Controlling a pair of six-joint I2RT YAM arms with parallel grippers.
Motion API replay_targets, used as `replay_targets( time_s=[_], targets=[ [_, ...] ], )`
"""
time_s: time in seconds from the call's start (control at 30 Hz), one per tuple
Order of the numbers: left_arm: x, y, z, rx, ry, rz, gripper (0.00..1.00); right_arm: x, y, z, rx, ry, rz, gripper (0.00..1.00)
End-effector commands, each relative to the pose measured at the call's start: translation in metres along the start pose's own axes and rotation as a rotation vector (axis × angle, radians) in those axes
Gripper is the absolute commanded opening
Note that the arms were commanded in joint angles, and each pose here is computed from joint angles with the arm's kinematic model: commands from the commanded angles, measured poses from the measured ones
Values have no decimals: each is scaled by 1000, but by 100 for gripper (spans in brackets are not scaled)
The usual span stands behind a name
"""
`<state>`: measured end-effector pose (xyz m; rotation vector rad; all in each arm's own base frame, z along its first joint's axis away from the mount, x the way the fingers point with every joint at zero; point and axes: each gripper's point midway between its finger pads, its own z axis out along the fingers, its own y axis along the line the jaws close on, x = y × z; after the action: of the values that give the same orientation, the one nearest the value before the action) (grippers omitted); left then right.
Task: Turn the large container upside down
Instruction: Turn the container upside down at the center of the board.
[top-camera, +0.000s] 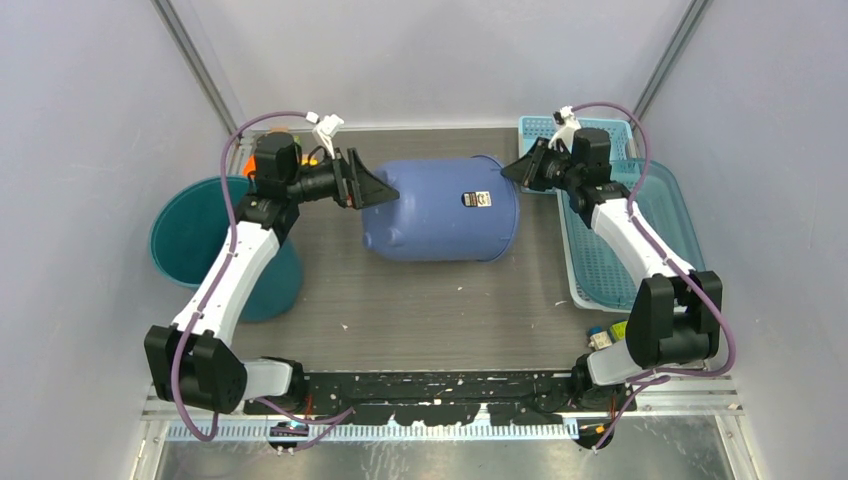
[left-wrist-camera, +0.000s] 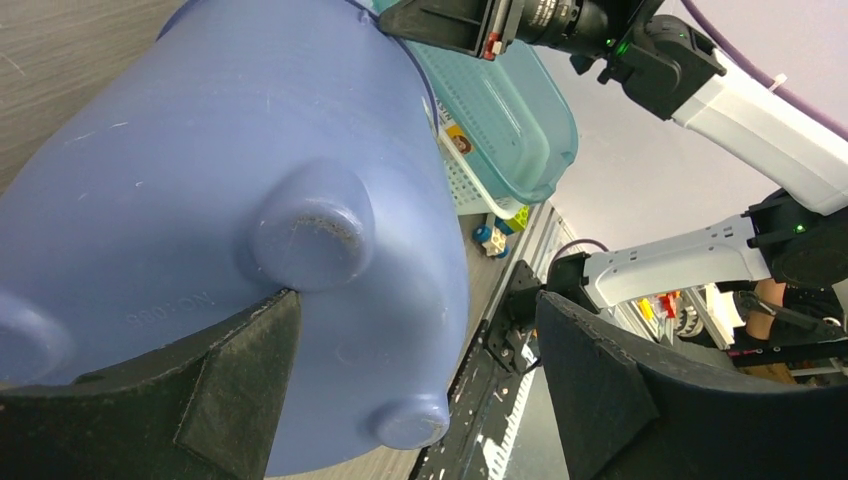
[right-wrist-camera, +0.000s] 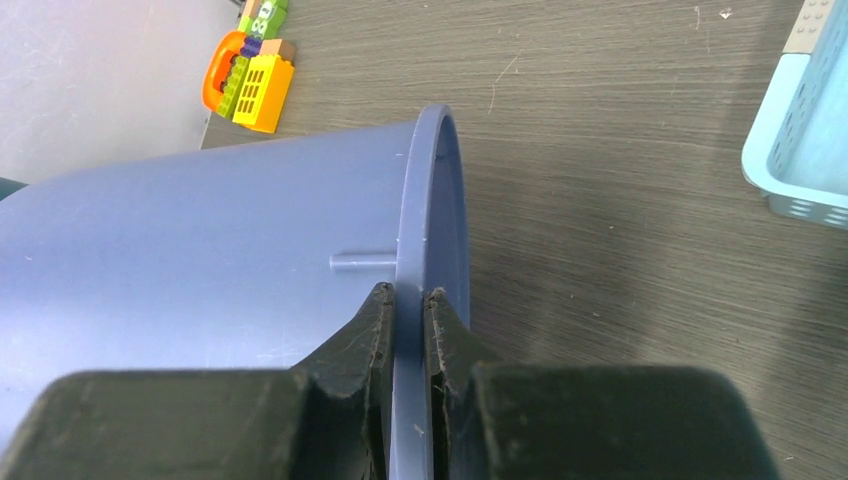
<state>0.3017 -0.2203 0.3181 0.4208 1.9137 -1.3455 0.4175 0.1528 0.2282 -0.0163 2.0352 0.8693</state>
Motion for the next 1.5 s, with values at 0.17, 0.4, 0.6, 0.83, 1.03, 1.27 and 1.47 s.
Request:
replay_targets(
  time_s=[0.17,0.4,0.6,0.83,1.03,1.27,1.47],
  targets=[
    [-31,-45,-1,126,-82,140,88,60,34,5,-203,200,111,1],
    [-34,-44,0,132,-110,129,88,70,25,12,-205,203,152,1],
    [-32,-38,2,121,-125,115,88,78,20,16,-220,201,180,1],
    [-29,-31,3,101,-138,107,89,84,15,19,-216,188,209,1],
    [-26,-27,3,89,-144,102,89,90,8,23,-209,185,245,1],
    [-25,-25,3,87,-147,102,89,97,-2,29,-182,175,266,1],
    [-22,-25,3,91,-151,99,89,102,-8,33,-165,174,275,1]
  ],
)
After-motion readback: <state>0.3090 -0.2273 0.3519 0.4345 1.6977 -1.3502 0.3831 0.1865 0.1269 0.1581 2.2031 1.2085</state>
